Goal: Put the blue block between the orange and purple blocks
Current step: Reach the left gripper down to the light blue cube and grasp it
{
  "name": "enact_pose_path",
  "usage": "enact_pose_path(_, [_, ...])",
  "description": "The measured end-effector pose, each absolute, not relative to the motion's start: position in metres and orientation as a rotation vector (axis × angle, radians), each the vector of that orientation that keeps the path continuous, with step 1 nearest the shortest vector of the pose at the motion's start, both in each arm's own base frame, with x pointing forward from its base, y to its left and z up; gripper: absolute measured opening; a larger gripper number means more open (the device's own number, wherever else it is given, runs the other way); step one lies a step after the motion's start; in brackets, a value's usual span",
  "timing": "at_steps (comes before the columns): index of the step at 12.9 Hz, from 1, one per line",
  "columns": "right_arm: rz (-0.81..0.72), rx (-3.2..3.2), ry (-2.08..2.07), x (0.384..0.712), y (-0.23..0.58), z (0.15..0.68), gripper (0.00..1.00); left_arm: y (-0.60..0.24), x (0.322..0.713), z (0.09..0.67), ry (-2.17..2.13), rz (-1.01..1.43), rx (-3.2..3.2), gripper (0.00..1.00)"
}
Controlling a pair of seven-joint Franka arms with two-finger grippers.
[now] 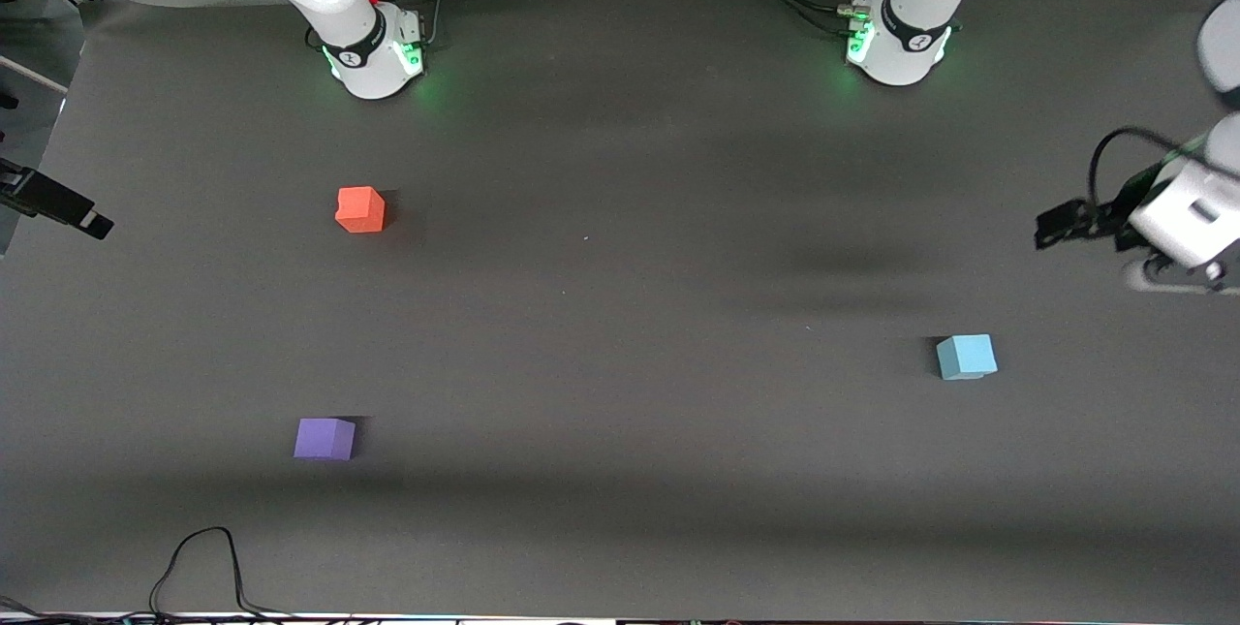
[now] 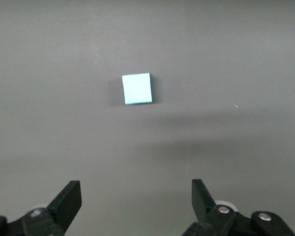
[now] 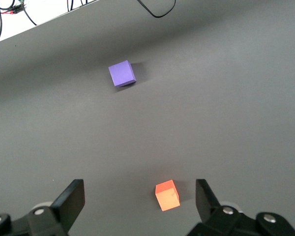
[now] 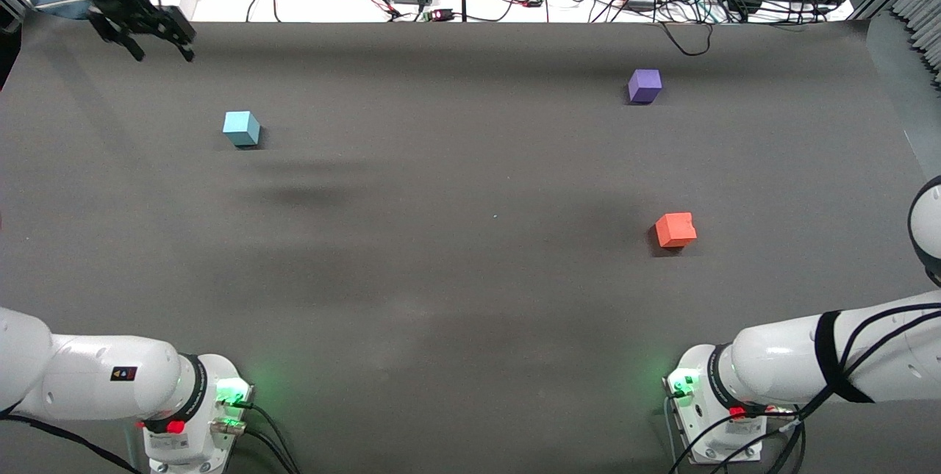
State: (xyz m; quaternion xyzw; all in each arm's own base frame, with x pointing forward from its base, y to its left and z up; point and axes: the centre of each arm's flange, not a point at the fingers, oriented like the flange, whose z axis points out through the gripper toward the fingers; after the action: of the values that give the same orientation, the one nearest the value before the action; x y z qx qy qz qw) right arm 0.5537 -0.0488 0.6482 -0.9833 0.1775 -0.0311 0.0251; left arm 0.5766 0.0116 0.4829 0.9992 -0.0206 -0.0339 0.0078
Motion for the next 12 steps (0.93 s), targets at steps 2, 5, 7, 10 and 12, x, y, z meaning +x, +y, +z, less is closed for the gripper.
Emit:
enact_pose_path(2, [-0.097,-3.041,0.549,0.554,-0.049,0.648,1.00,0.012,0.588,0.431,-0.062,-0.098,3.127,1.00])
enact_pose_path(5, [-0.090,-3.042,0.547,0.555,-0.048,0.646,1.00,0.012,0.605,0.361,-0.062,-0.096,3.133,1.00])
enact_pose_path(7, [-0.083,-3.043,0.544,0.556,-0.047,0.644,1.00,0.012,0.614,0.310,-0.062,-0.093,3.137,1.00])
enact_pose_path(10, [-0.085,-3.043,0.543,0.556,-0.046,0.644,1.00,0.013,0.622,0.242,-0.063,-0.079,3.143,1.00])
enact_pose_path(12, [-0.089,-3.043,0.542,0.557,-0.046,0.646,1.00,0.013,0.624,0.210,-0.063,-0.057,3.147,1.00])
